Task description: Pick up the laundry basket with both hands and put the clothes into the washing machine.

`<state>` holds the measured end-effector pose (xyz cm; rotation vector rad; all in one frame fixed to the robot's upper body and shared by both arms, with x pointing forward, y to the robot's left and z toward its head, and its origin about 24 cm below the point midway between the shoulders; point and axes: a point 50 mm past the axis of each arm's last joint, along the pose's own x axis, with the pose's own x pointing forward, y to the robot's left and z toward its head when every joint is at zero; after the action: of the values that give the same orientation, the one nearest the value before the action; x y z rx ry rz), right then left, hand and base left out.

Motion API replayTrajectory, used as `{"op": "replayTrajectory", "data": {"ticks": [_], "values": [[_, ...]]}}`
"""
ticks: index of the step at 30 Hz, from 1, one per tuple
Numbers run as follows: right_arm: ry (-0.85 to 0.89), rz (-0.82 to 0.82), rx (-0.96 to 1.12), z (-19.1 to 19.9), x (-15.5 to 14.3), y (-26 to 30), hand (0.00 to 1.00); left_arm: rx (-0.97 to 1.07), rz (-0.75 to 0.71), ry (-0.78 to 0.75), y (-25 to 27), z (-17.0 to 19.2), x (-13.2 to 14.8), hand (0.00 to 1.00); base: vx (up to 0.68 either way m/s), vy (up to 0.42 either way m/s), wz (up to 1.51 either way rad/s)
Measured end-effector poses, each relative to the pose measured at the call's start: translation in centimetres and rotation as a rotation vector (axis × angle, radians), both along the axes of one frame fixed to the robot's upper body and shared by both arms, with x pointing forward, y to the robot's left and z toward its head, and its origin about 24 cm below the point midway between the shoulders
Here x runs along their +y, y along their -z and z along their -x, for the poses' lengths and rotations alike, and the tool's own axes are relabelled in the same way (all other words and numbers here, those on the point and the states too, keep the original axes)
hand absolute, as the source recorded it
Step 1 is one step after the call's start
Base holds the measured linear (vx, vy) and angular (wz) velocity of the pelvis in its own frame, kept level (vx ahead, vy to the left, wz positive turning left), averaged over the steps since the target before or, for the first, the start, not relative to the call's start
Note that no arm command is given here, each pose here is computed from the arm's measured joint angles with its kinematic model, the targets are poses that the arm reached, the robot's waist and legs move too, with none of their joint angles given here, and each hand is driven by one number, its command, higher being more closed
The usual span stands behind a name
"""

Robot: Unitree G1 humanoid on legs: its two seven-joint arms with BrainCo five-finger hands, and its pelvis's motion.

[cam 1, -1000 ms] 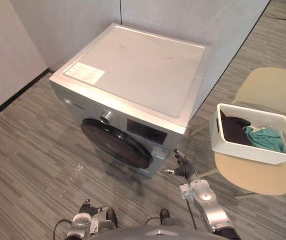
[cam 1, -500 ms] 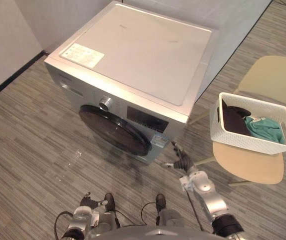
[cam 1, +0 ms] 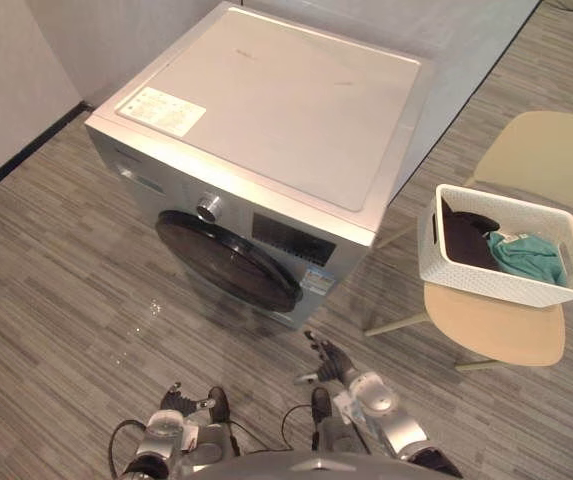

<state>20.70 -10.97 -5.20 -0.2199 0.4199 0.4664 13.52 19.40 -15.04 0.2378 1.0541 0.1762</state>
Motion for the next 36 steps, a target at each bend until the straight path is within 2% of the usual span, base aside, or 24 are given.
{"op": "replayTrajectory", "data": {"ticks": [5,11,15,23,28,36], "values": [[-0.010,-0.204,-0.146,-1.1,1.9,-4.0,0.00,-0.004,-0.001,-0.015,0.0,0.0,0.2,0.00,-0.04,0.006,-0.02],[0.108,-0.279,-0.255,-2.3,0.1,-6.5,0.00,0.004,-0.002,-0.041,0.0,0.2,0.5,0.00,0.01,-0.003,0.07],[0.202,-0.259,-0.312,-3.4,-1.2,-7.4,0.00,0.005,-0.003,-0.051,0.0,0.3,0.7,0.00,0.01,-0.003,0.05],[0.166,-0.185,-0.321,-7.5,0.2,-7.8,0.00,-0.027,-0.014,-0.061,-0.4,-0.4,0.6,0.00,-0.02,-0.001,0.09],[0.212,-0.115,-0.335,-12.0,0.3,-9.6,0.00,-0.112,0.003,-0.113,-1.3,-2.6,0.3,0.00,-0.09,0.018,0.27],[0.256,-0.088,-0.319,-14.0,0.5,-10.5,0.00,-0.152,0.012,-0.135,-1.8,-3.4,0.4,0.00,-0.04,0.021,0.09]]}}
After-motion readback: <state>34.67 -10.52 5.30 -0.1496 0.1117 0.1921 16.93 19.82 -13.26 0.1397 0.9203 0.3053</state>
